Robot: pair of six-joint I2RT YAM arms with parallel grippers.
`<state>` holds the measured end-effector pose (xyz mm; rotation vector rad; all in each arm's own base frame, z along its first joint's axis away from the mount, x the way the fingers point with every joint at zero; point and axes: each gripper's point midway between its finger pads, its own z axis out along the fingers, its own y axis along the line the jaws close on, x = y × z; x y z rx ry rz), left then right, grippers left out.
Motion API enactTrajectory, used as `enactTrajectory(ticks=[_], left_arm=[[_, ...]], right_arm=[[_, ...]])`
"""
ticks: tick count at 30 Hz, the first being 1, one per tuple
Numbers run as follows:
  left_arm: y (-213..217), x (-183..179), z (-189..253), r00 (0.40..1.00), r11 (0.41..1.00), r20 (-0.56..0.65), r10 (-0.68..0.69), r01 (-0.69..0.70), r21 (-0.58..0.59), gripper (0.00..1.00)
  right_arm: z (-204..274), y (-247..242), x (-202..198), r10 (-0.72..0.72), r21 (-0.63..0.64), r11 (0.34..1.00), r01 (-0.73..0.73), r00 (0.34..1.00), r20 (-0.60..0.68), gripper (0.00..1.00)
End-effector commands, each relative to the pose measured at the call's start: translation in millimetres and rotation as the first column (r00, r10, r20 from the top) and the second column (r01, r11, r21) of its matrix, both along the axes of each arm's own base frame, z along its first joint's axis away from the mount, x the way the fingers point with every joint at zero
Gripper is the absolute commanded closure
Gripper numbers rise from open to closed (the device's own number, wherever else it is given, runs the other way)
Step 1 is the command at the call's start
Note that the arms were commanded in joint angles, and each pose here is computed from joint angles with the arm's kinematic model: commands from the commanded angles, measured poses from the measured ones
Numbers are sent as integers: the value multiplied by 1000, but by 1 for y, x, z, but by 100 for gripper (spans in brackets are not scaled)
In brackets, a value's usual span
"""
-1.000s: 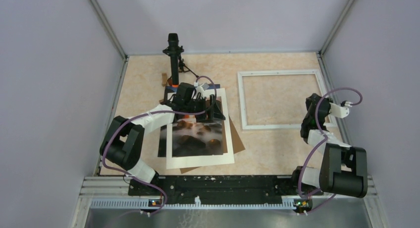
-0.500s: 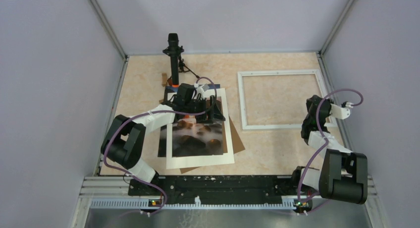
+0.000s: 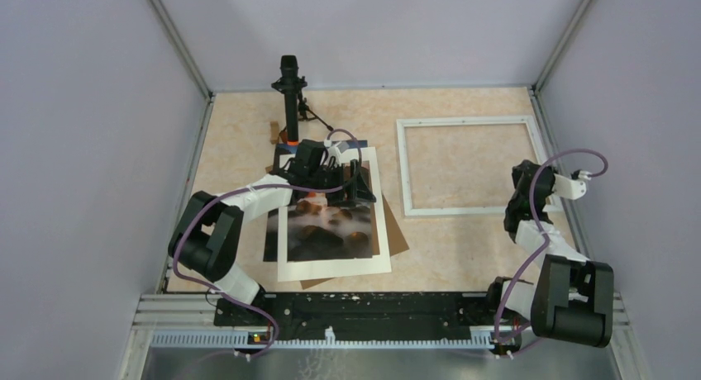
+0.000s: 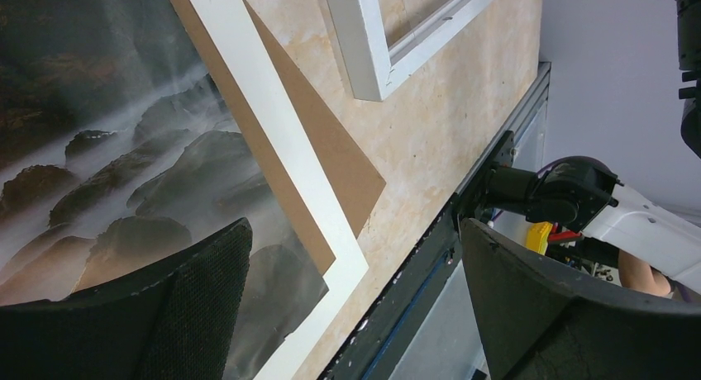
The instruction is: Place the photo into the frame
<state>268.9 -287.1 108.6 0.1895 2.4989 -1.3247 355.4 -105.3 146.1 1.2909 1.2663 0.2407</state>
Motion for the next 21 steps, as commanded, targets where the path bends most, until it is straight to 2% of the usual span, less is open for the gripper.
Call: enactTrajectory(ticks=[1, 21], left_arm=[[-2, 4, 5, 1000, 1000, 28, -4, 5, -28, 2], [-2, 2, 6, 1000, 999, 23, -7, 7, -32, 2]], right_arm=[[14, -6, -3, -4, -20, 1000, 5, 999, 36, 100], [9, -6, -5, 21, -15, 1000, -21, 1000, 10, 100]])
